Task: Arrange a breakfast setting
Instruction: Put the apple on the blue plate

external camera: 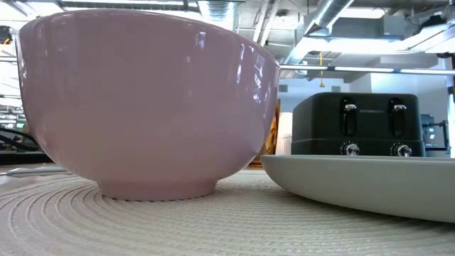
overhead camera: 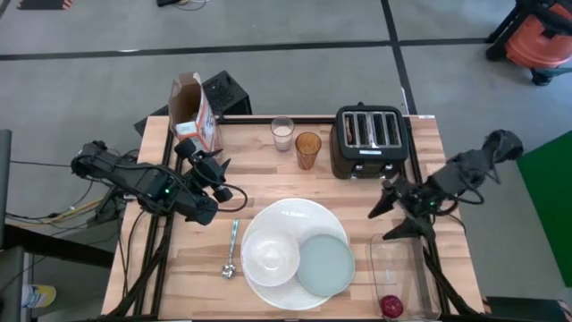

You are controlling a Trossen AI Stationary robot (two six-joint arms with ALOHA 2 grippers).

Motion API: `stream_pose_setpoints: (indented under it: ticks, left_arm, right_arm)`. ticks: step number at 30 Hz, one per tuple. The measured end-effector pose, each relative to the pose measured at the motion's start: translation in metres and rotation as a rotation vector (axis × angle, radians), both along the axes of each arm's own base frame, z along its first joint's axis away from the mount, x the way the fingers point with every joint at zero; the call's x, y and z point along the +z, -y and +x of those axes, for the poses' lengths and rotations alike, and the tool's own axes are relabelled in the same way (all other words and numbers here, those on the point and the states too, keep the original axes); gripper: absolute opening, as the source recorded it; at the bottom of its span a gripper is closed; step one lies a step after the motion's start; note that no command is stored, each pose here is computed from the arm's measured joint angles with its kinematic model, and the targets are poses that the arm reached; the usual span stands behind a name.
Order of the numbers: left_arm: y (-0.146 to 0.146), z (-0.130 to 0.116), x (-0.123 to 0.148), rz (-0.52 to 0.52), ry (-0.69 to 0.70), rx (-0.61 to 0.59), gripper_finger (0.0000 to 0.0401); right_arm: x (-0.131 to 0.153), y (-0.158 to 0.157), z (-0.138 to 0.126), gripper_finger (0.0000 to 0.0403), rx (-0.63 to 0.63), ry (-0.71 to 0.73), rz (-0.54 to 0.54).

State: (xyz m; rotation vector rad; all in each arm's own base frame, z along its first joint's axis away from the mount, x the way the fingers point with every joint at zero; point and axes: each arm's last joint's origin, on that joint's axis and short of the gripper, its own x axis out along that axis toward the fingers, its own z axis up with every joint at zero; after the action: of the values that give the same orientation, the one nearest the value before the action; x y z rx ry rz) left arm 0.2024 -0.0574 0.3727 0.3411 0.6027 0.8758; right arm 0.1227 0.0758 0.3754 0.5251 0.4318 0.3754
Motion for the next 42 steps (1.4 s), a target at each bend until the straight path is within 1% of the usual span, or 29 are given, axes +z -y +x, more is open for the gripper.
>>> stream_pose_setpoints:
  ticks: [2, 4, 7, 10, 14, 18, 23, 32, 34, 37, 42]
  left_arm:
    - [0.0, 0.0, 0.0, 0.0, 0.0, 0.0, 0.0139]
    - [0.0, 0.0, 0.0, 0.0, 0.0, 0.0, 0.0139]
    - [0.0, 0.0, 0.0, 0.0, 0.0, 0.0, 0.0139]
    - [0.0, 0.0, 0.0, 0.0, 0.0, 0.0, 0.0139]
    - [0.0, 0.0, 0.0, -0.002, 0.002, 0.001, 0.0139]
    - [0.0, 0.0, 0.0, -0.009, 0.014, 0.006, 0.0139]
    - [0.0, 0.0, 0.0, -0.01, 0.016, 0.007, 0.0139]
    - [0.0, 0.0, 0.0, -0.009, 0.014, 0.006, 0.0139]
    - [0.0, 0.0, 0.0, -0.007, 0.011, 0.005, 0.0139]
    - [0.0, 0.0, 0.0, -0.007, 0.01, 0.005, 0.0139]
    - [0.0, 0.0, 0.0, -0.007, 0.011, 0.005, 0.0139]
  right_arm:
    - [0.005, 0.0, -0.008, 0.0378, -0.025, -0.066, -0.063]
    - [0.011, 0.0, -0.015, 0.0378, -0.034, -0.136, -0.083]
    - [0.013, 0.0, -0.022, 0.0378, -0.052, -0.28, -0.061]
    - [0.009, -0.004, -0.024, 0.0378, -0.096, -0.412, -0.004]
    - [-0.002, -0.016, -0.022, 0.0378, -0.164, -0.6, 0.069]
    - [-0.016, -0.032, -0.017, 0.0378, -0.261, -0.78, 0.106]
    - [-0.036, -0.058, -0.01, 0.0378, -0.386, -1.004, 0.123]
    - [-0.069, -0.1, 0.006, 0.0378, -0.573, -1.29, 0.155]
    - [-0.075, -0.108, 0.01, 0.0378, -0.572, -1.338, 0.165]
    - [-0.083, -0.12, 0.017, 0.0378, -0.525, -1.39, 0.184]
    - [-0.091, -0.14, 0.03, 0.0378, -0.455, -1.377, 0.25]
